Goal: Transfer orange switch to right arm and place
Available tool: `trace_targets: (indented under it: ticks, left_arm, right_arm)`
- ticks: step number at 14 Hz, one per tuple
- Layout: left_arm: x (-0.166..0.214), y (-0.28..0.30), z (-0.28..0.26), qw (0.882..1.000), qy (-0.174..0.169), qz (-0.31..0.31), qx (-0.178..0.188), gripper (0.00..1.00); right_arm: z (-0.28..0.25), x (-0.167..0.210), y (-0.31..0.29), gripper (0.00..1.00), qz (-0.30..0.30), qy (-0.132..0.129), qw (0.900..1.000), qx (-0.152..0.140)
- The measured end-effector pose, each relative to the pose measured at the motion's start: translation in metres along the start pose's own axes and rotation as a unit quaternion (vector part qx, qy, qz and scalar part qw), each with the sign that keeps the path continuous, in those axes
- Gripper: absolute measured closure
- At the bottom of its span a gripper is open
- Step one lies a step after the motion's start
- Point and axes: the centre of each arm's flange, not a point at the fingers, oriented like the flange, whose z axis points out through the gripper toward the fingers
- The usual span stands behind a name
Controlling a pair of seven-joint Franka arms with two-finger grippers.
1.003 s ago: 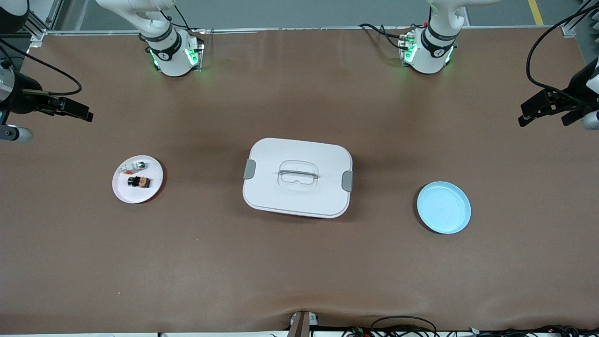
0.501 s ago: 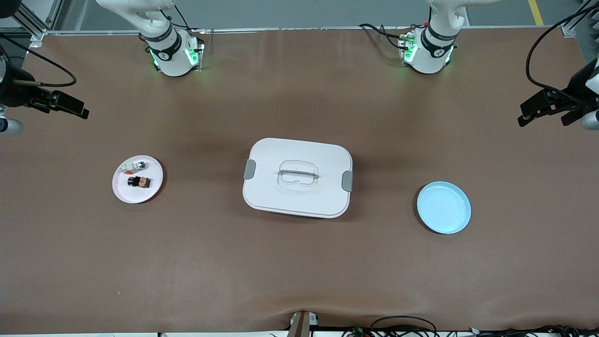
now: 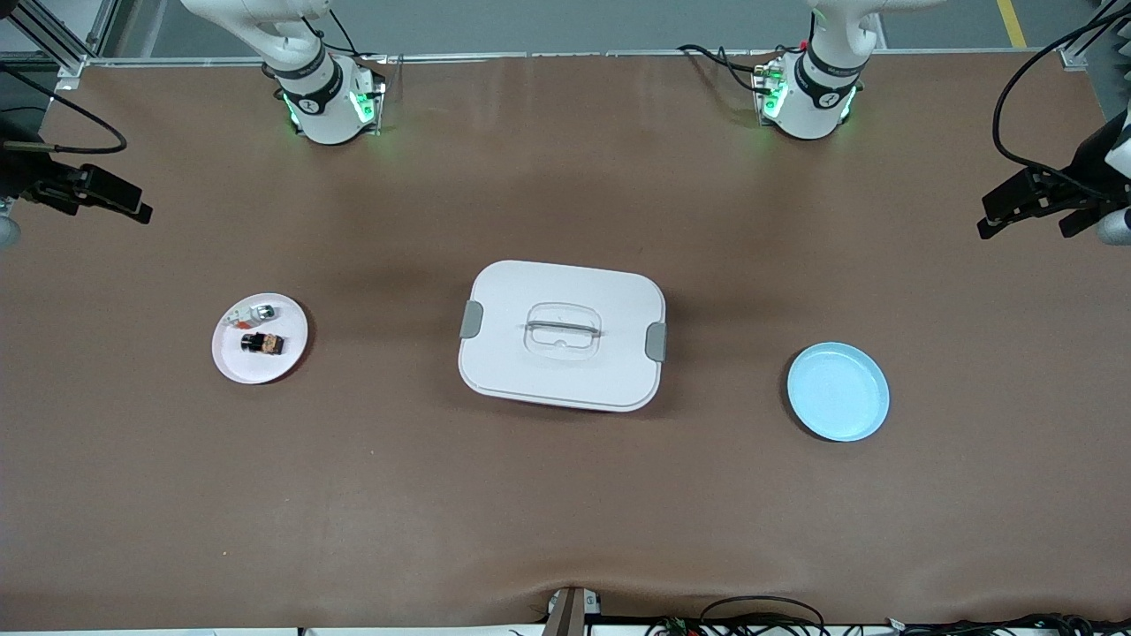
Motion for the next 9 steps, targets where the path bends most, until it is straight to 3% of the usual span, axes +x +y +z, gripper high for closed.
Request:
trace_targets:
  ticks: [9]
  left_arm:
    - [0.0000, 0.0000, 0.0000, 1.000, 0.000, 0.000, 0.000, 0.00]
  right_arm:
    - [-0.0036, -0.0080, 0.0007, 0.00, 0.000, 0.006, 1.000, 0.001]
